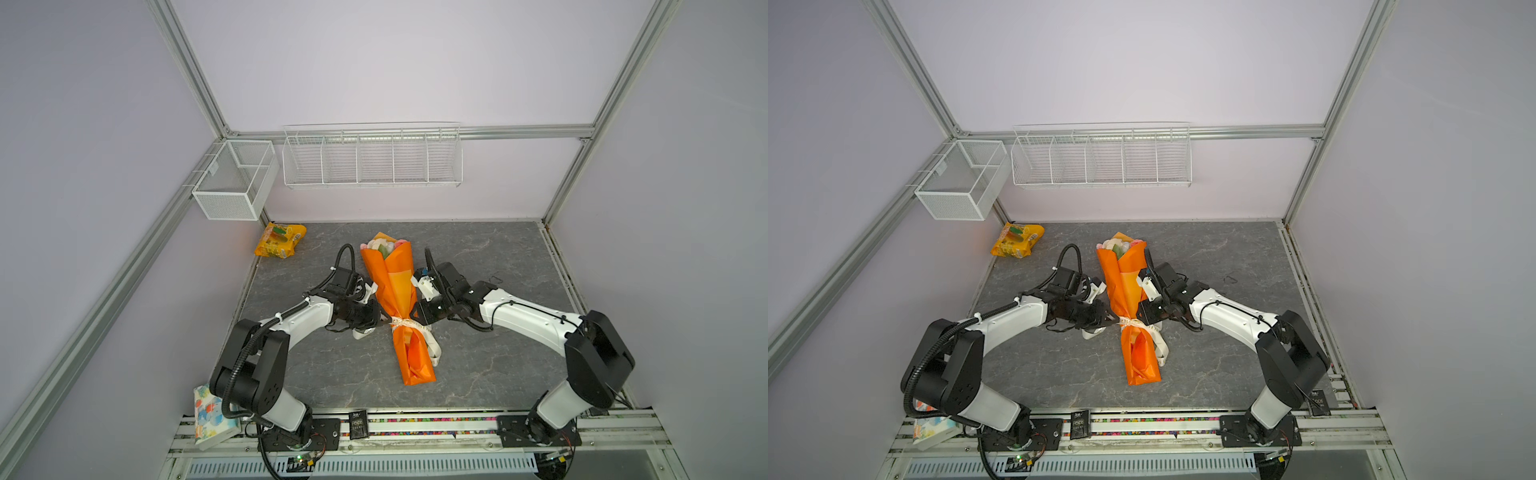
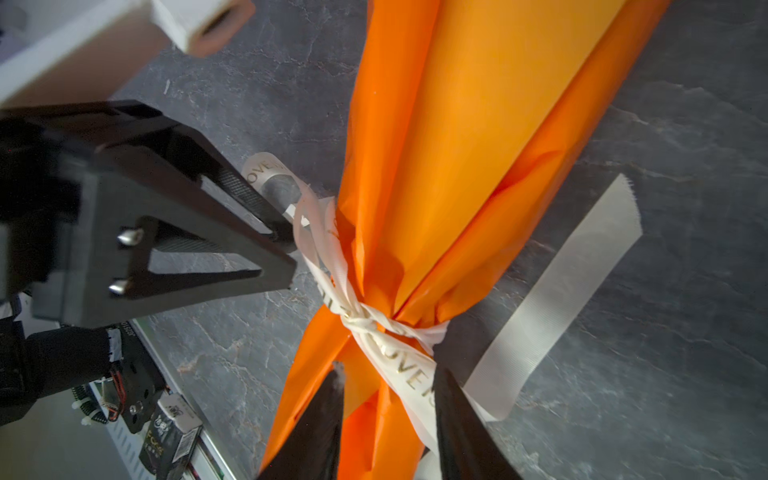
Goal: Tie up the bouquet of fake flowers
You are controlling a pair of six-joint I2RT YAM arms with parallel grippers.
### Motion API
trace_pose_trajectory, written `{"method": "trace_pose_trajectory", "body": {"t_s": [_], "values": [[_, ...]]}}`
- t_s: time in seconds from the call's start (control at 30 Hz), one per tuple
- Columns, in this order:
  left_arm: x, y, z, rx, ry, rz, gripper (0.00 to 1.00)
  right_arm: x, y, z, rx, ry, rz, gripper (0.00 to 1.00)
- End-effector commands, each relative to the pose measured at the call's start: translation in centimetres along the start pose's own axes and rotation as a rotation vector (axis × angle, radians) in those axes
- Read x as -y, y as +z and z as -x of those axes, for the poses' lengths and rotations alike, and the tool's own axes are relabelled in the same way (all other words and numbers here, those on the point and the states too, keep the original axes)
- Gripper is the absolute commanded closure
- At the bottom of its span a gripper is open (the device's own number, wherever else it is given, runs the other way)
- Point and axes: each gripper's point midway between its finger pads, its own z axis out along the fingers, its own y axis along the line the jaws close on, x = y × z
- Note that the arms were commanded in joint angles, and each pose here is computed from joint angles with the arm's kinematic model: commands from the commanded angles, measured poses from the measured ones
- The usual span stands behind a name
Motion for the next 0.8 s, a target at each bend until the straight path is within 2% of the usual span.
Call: {"method": "trace_pose_trajectory", "body": {"t_s": [0.0, 0.07, 0.17, 0.2, 0.27, 0.3, 0.53, 0.67, 0.77], "values": [[0.5, 0.2, 0.7, 0.018, 0.022, -0.021, 0.74, -1.4, 0.6, 0.1, -0.01, 0.004, 0.03, 0.6], [0.5, 0.2, 0.7, 0.013, 0.027, -0.025, 0.91, -1.5, 0.9, -0.2, -0.021, -0.015, 0.002, 0.61], [0.5, 0.1, 0.5, 0.01, 0.028, -0.022, 0.94, -1.2, 1.3, -0.9, -0.049, -0.026, -0.03, 0.61], [0.2, 0.0, 0.4, 0.011, 0.026, -0.002, 0.85, -0.8, 1.4, -1.1, -0.05, -0.026, -0.053, 0.61], [-0.5, -0.5, 0.4, 0.043, 0.015, 0.043, 0.52, -0.6, 1.2, -1.2, -0.045, -0.031, -0.06, 0.61], [-0.8, -0.8, 0.6, 0.067, 0.003, 0.06, 0.44, -0.7, 1.1, -1.2, -0.043, -0.033, -0.059, 0.61], [-1.3, -1.6, 1.7, 0.123, -0.013, 0.065, 0.37, -0.1, 1.3, -1.2, -0.05, -0.024, -0.094, 0.61], [0.1, -1.0, 2.5, 0.099, 0.001, -0.019, 0.36, 0.1, 1.3, -1.4, -0.052, -0.02, -0.098, 0.61], [0.6, -0.8, 2.8, 0.083, 0.01, -0.048, 0.4, 0.2, 1.3, -1.5, -0.057, -0.022, -0.103, 0.61]]}}
